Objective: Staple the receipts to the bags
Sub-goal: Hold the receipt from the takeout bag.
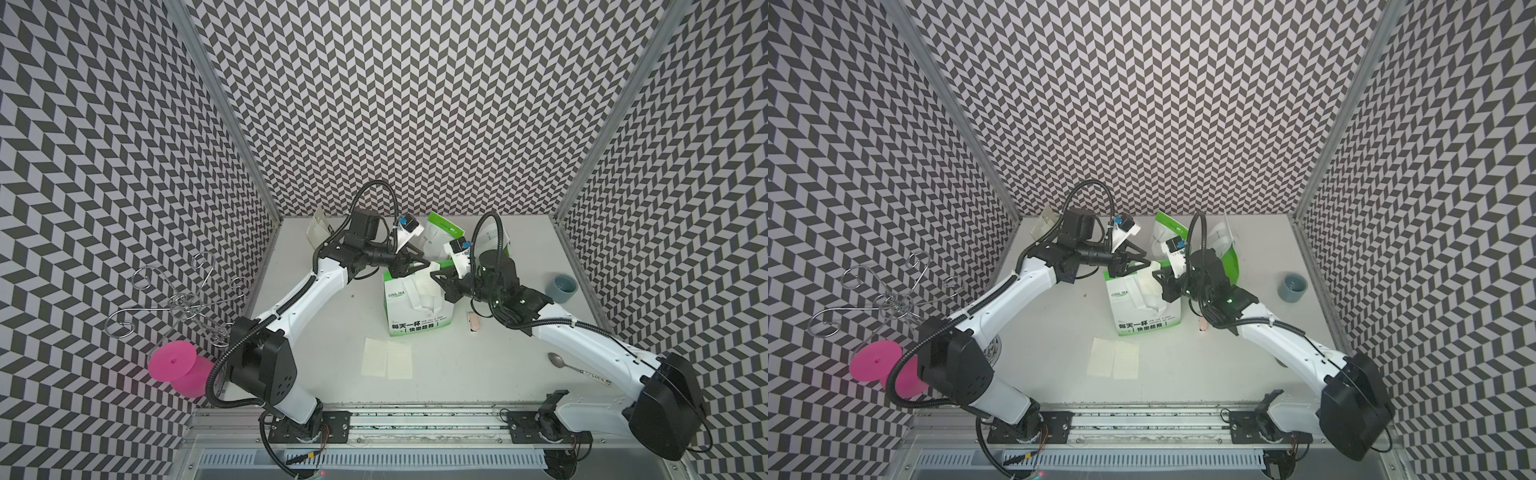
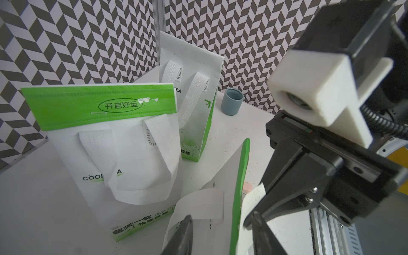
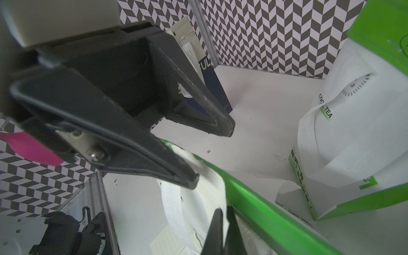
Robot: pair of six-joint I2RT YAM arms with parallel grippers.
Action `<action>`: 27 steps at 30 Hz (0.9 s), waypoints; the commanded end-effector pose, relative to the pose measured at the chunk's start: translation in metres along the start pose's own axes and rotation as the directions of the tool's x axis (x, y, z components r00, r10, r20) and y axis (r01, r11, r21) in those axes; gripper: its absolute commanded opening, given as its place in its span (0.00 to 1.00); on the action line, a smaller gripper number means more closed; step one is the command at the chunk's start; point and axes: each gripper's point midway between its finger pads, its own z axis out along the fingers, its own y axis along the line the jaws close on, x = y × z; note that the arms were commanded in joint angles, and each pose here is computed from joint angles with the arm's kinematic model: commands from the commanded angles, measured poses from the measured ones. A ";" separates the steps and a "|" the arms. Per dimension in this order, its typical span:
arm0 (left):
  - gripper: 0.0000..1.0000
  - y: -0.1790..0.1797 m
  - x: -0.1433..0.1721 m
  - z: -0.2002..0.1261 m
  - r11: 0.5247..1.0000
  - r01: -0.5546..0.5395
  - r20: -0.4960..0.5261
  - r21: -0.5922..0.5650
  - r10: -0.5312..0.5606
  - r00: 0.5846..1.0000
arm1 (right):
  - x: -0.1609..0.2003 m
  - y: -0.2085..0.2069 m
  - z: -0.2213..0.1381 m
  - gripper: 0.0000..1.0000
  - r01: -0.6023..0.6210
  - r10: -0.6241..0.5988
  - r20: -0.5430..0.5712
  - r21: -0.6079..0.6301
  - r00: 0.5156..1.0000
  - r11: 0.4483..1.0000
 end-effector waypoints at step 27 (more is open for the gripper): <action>0.50 0.007 0.012 0.001 0.999 0.008 -0.098 -0.048 -0.013 0.995 | -0.028 0.000 0.003 0.00 0.036 -0.038 0.068 0.024 0.997 0.999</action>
